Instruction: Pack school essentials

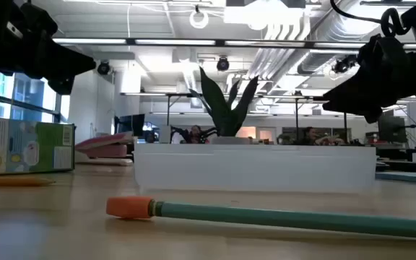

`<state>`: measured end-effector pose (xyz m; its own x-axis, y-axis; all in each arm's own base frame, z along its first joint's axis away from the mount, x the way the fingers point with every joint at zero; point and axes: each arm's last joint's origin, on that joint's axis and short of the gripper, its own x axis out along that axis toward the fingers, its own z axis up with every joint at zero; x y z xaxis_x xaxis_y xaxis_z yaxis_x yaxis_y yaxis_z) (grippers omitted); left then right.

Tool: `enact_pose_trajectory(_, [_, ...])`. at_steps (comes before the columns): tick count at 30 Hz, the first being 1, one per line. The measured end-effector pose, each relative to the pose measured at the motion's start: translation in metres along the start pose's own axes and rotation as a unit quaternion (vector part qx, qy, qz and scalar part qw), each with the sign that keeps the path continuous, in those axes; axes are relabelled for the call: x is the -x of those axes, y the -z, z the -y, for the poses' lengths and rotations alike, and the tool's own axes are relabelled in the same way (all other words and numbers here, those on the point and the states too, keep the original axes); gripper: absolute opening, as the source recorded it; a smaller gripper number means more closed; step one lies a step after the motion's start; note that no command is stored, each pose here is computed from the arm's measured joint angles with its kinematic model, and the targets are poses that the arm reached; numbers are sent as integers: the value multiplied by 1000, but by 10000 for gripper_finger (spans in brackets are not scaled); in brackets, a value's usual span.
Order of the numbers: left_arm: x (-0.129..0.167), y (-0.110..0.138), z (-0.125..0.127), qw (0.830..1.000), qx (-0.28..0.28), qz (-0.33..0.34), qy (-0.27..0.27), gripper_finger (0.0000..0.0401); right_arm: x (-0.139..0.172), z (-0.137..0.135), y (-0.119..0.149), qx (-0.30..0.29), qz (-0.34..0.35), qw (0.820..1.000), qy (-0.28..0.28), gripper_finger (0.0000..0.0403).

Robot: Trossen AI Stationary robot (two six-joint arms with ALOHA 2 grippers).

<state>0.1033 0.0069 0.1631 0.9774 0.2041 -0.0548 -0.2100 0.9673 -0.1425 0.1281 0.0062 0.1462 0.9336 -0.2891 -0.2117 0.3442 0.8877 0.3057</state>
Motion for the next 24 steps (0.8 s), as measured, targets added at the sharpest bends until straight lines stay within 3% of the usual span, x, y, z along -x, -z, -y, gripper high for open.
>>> enact_pose_trajectory(5, [0,0,0,1000,0,0,0,35,0,-4,-7,12,10,1000,-5,158])
enact_pose_trajectory(13, [0,0,0,1000,0,0,0,35,4,-30,-56,90,31,994,-56,158])
enact_pose_trajectory(16, [0,0,0,1000,0,0,0,35,9,-38,-72,99,2,993,-56,158])
enact_pose_trajectory(24, [0,0,0,1000,0,0,-1,35,17,-57,-94,45,-149,987,-28,146])
